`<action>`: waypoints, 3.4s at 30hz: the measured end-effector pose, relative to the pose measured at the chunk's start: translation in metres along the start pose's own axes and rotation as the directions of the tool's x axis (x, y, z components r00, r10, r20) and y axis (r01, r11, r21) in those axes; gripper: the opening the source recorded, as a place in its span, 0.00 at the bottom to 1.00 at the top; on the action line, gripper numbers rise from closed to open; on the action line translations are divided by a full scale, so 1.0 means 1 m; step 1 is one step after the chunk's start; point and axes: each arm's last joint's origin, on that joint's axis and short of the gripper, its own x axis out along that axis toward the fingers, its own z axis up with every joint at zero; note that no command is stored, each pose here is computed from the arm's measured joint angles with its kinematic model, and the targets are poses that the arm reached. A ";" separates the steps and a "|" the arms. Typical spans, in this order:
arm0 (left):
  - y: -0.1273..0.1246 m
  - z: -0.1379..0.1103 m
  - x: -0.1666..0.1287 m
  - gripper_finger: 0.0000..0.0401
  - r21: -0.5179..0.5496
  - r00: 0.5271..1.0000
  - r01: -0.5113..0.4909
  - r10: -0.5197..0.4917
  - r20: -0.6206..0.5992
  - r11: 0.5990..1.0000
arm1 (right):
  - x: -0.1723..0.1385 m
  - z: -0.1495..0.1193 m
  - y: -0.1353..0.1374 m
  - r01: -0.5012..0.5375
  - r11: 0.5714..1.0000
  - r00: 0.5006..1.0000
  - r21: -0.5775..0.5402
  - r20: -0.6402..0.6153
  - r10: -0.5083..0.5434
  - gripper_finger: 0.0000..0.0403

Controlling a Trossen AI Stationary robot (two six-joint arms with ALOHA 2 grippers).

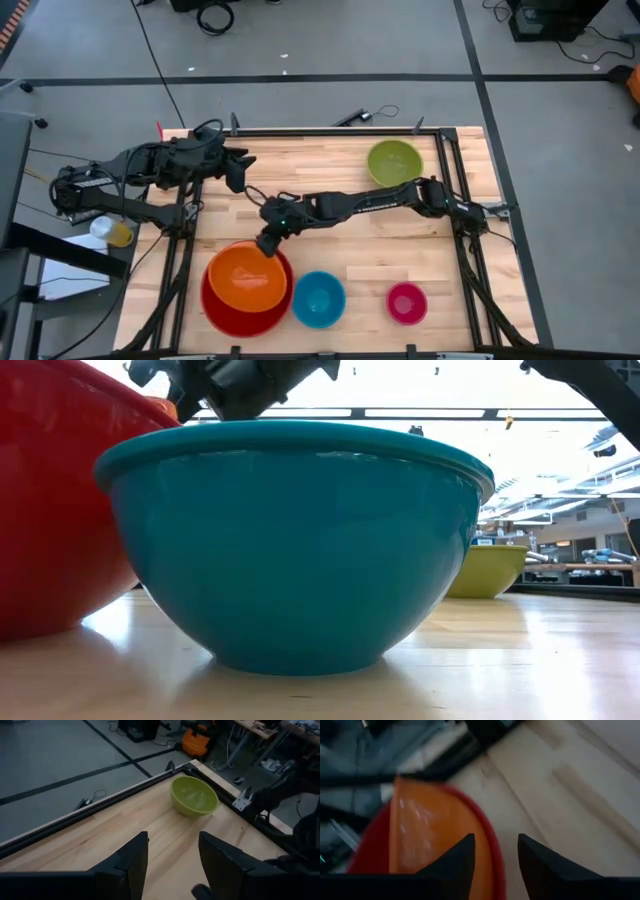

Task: Nest bowls inside each other
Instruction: Stack the orange bowl on top of the red bowl, then stack the green bowl on top of the orange bowl

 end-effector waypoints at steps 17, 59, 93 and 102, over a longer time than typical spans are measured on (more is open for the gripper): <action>0.003 -0.004 0.000 0.44 0.051 0.999 -0.025 0.027 -0.033 0.998 | -0.014 -0.011 -0.010 0.241 0.970 0.969 0.035 -0.063 -0.239 0.34; -0.024 -0.058 -0.009 0.44 0.092 0.942 -0.047 0.075 -0.327 0.995 | -0.128 0.002 -0.241 0.789 0.596 0.402 -0.148 -0.610 -0.683 0.42; -0.028 -0.059 0.005 0.44 0.132 0.939 -0.095 0.132 -0.317 0.987 | -0.081 -0.072 -0.001 0.050 0.671 0.984 -0.740 -0.079 -0.161 0.05; -0.030 -0.052 0.010 0.44 0.159 0.954 -0.043 0.087 -0.288 0.986 | -0.070 -0.085 0.059 0.015 0.447 0.970 -0.894 0.123 0.212 0.05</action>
